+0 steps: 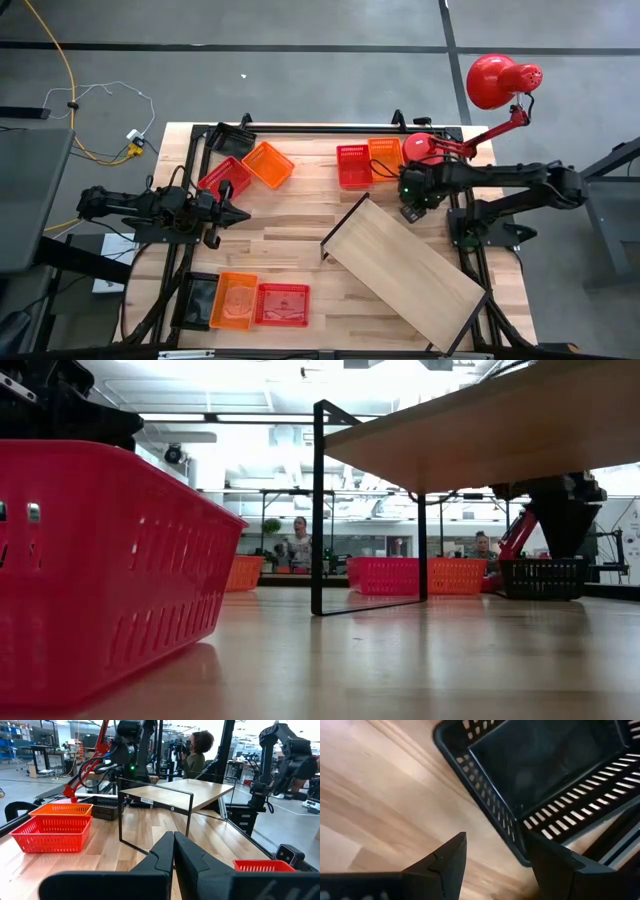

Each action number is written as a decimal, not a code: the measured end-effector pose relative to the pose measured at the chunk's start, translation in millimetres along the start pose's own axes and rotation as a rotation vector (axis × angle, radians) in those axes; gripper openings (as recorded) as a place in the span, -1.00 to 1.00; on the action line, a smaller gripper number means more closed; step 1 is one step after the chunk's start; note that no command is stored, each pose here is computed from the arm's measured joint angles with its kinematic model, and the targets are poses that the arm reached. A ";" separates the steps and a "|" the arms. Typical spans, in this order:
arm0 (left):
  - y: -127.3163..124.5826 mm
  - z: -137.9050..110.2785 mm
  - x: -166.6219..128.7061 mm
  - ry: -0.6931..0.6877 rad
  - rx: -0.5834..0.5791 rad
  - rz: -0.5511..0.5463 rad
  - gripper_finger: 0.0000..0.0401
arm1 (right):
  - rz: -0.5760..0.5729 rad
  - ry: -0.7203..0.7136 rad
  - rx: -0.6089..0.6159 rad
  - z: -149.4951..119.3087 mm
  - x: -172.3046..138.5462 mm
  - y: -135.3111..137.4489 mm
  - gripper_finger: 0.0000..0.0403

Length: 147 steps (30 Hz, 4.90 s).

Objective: Stack baskets on shelf by color
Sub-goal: Put the top right black bin on the shelf, then stack the top black bin on the black bin on the shelf

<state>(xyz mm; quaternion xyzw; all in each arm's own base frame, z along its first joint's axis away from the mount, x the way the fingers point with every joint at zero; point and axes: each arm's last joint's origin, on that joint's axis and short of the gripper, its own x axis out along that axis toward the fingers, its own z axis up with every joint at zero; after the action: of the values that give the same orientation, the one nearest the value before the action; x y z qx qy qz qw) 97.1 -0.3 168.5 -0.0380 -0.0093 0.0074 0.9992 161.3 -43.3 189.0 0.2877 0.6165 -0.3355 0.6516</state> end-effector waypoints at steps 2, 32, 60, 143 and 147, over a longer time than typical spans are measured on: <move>0.0 -0.1 0.0 0.000 0.000 0.000 -1.00 | -0.002 -0.001 0.001 -0.6 5.6 -1.9 -0.03; 0.0 -0.1 0.0 0.000 0.000 0.000 -1.00 | 0.124 -0.059 -0.014 0.9 -42.7 7.2 -0.98; 0.0 0.0 0.0 0.000 0.000 0.000 -1.00 | 0.637 -0.331 -0.174 -50.7 -284.2 62.0 -1.00; 0.0 -0.1 0.0 0.000 0.000 0.000 -1.00 | 0.118 0.344 -0.144 -201.3 -182.3 228.6 -0.68; 0.0 -0.1 0.0 0.000 0.000 0.000 -1.00 | 0.122 0.348 -0.162 -201.3 -182.9 228.7 -0.43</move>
<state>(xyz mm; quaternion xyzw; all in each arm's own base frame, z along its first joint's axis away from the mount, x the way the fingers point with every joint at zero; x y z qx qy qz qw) 97.1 -0.3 168.4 -0.0380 -0.0093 0.0073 0.9992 216.8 269.8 347.4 0.3251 0.7263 -0.1899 0.5752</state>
